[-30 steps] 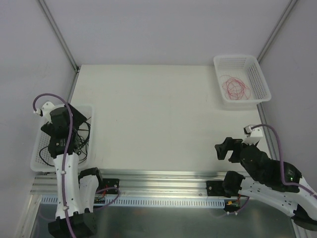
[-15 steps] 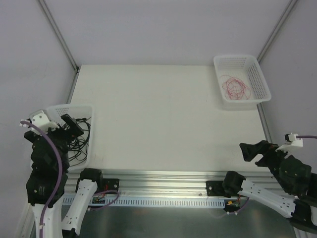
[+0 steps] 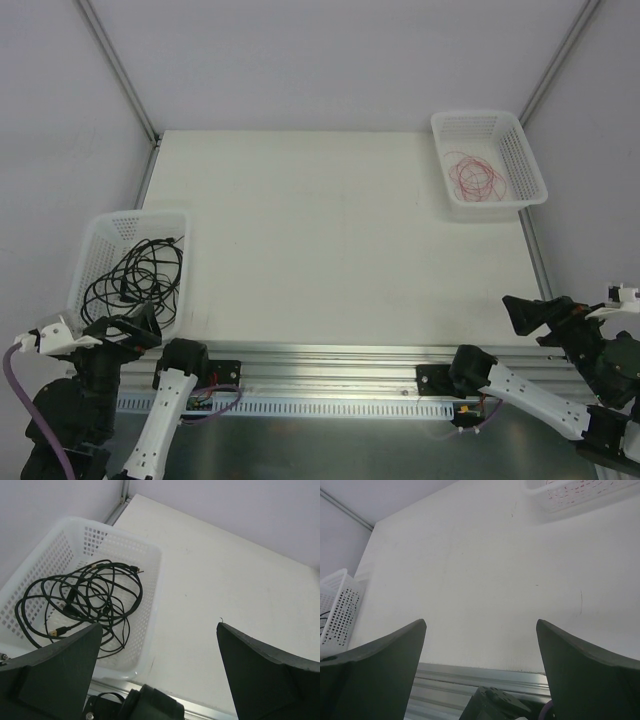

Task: Untangle the cables

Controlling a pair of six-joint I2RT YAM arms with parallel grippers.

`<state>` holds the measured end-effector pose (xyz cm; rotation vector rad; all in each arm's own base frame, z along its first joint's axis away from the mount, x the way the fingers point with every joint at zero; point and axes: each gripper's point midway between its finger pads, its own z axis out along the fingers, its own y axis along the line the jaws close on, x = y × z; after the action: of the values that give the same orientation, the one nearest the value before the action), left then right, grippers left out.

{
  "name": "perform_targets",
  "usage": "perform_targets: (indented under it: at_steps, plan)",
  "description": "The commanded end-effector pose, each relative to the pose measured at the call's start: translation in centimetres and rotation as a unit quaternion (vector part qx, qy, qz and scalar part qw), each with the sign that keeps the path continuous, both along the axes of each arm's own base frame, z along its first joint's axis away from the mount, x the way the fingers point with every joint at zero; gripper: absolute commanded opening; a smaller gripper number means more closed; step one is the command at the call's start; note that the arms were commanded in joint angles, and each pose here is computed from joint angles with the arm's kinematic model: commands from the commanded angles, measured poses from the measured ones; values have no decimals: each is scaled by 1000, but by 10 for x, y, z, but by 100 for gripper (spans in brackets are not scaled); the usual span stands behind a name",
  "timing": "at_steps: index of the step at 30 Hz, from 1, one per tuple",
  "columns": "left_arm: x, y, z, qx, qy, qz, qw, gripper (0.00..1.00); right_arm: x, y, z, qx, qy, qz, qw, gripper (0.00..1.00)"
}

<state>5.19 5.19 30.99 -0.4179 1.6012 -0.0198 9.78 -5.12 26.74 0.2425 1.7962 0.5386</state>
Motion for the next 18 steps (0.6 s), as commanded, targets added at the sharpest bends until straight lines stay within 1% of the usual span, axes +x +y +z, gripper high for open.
perform_targets:
  at_steps: [1, 3, 6, 11, 13, 18]
  plan:
    - [-15, -15, -11, -17, 6, -53, 998, 99, -13, -16, -16, 42, -20, 20, 999, 97]
    - [-28, -16, -10, -21, -14, -63, 998, 99, -14, -13, -16, 45, -23, 29, 998, 97]
    - [-41, -16, -13, -28, -27, -68, 997, 99, -15, -16, -16, 50, -27, 27, 998, 97]
    - [-54, -9, -24, -62, -58, -50, 995, 99, -16, -20, -16, 59, -32, 24, 997, 97]
    - [-56, -8, -34, -75, -41, -46, 995, 99, -17, -21, -18, 58, -29, 22, 998, 97]
    - [-48, -22, -48, -76, -10, -80, 994, 99, -17, -17, -21, 55, -23, 28, 998, 97]
